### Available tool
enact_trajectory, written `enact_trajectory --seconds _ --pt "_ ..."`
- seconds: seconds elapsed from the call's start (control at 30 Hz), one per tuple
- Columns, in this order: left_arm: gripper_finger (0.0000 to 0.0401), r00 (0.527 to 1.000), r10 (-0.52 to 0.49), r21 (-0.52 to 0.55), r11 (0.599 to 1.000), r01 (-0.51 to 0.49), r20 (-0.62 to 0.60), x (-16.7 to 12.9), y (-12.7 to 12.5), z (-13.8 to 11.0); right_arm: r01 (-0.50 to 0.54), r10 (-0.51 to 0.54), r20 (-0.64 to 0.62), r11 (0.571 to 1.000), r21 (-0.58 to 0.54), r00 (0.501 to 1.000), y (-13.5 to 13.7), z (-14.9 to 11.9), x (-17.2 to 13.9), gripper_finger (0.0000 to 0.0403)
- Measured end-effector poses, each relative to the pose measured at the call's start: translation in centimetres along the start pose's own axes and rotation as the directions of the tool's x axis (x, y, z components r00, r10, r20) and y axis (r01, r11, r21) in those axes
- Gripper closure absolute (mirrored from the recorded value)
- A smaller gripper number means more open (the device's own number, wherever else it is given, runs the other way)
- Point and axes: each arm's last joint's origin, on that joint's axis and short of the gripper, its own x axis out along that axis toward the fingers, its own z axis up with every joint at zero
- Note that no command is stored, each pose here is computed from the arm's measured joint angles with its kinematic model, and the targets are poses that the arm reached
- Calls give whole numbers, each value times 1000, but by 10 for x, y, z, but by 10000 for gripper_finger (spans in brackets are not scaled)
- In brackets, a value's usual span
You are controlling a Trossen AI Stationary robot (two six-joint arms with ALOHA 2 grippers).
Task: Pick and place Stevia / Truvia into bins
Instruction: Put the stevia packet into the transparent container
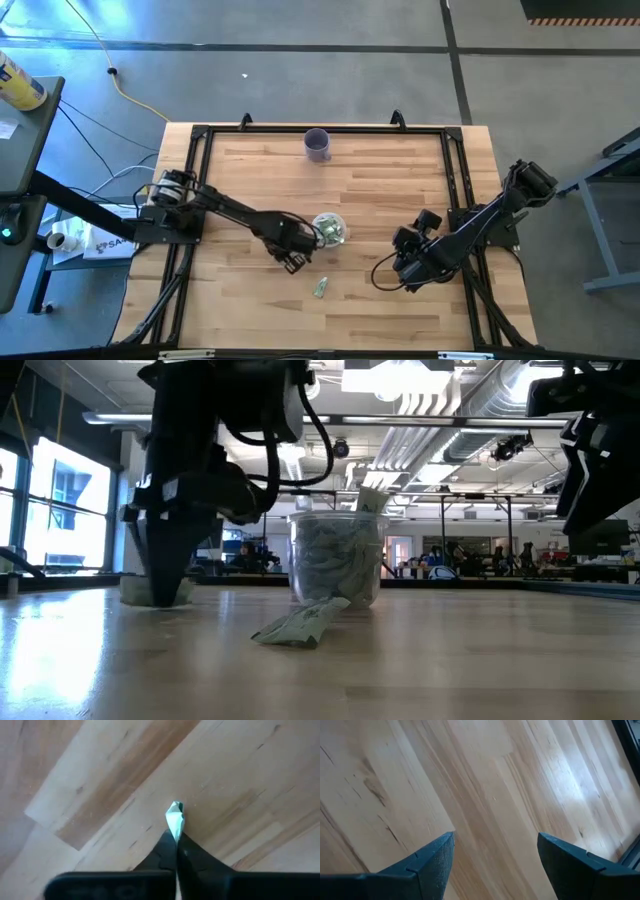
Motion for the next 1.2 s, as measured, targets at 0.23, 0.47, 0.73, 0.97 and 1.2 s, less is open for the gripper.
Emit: enact_trajectory --seconds 0.23,0.47,0.73,0.97,1.2 --pt "326 997 56 16 998 -57 54 -51 14 31 31 -31 -11 999 -34 999 -4 0 1 126" --pt "380 917 -117 103 991 83 382 -130 3 71 59 -59 -9 998 21 998 -8 8 7 126" --pt "366 930 -57 139 990 7 363 -136 5 72 50 -50 3 997 65 999 -9 14 10 126" --pt "318 988 100 131 985 -115 117 -98 20 46 44 -45 8 996 71 999 -8 14 11 126" --pt "198 998 47 129 990 -51 37 -49 22 32 28 -28 2 996 84 1000 -7 16 11 126"
